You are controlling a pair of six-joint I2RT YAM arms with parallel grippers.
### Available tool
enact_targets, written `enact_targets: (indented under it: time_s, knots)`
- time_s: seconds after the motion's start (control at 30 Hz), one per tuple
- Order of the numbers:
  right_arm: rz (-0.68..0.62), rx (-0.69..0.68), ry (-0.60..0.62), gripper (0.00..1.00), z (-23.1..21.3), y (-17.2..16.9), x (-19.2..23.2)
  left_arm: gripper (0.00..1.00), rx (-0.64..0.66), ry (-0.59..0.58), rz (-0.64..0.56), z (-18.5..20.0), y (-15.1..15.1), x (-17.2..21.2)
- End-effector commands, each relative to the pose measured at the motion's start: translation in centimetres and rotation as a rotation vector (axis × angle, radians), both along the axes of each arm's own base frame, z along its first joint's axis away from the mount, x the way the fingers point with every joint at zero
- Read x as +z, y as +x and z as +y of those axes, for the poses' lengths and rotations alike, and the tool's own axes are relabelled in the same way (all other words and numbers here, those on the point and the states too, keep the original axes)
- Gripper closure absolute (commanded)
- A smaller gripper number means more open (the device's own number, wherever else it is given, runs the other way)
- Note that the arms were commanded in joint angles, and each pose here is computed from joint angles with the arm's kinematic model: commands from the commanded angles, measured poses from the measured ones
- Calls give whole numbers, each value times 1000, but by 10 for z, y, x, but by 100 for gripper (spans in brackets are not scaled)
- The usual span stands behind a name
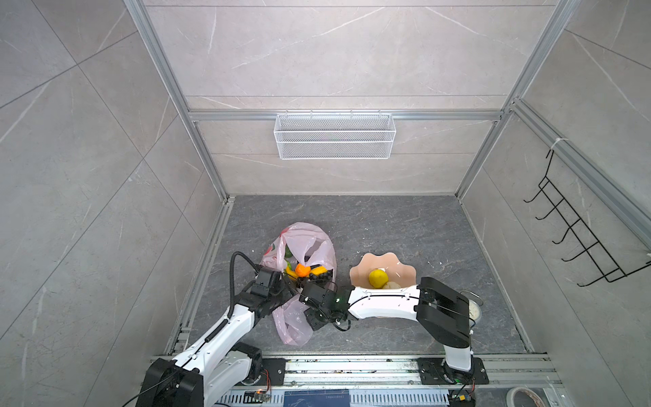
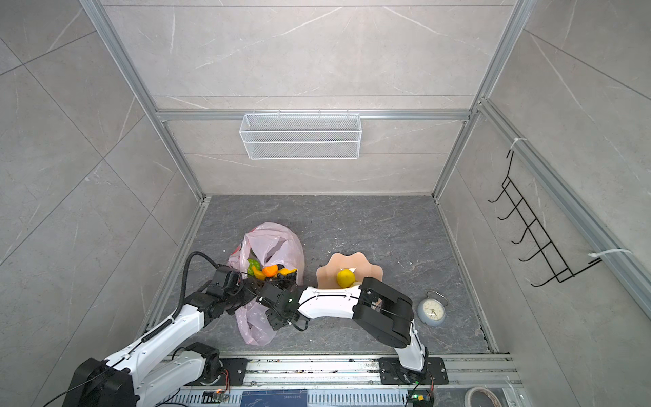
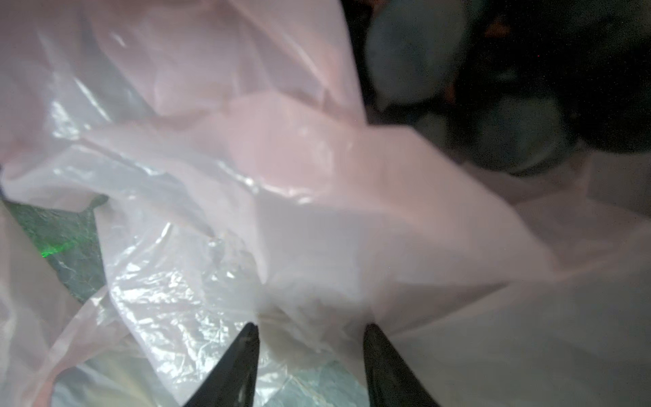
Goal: Take the fake fruits out of the plastic bag
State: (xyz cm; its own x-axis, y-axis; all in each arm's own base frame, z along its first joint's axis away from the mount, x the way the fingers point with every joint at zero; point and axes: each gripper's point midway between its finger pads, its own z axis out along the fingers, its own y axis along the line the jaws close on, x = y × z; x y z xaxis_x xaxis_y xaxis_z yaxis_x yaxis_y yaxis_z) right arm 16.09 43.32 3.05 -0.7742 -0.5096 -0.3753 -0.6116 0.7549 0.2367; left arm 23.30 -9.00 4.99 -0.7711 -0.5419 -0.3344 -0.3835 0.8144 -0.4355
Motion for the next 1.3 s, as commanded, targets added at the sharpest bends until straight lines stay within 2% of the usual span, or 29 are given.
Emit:
enact_targets:
  time_s: [0.0,0.07,0.1,0.27,0.43,0.63,0.87,1.0,1.27]
  knots:
    - [-18,25,24,49,7,-3,8,37,17,22,33,7,-7,-6]
    - [-50,13,47,49,8,4,26,59,51,66,52,18,-14,-8]
    - [-72,1,61,49,7,11,37,66,68,81,49,24,-18,-8]
    - [-128,-32,153,47,10,37,86,74,114,87,16,36,-31,-10]
    - [-179,-50,158,47,22,63,109,74,139,82,-10,41,-36,-9]
    - [-191,-94,72,45,25,105,92,74,118,79,-22,39,-31,-6]
    - [-210,-94,-7,41,31,124,82,71,92,78,-97,35,-15,11]
    - [-228,-125,-54,42,20,142,76,71,52,57,-112,24,-3,18]
    - [-261,-149,-94,46,-8,179,74,71,-9,87,-111,18,7,26]
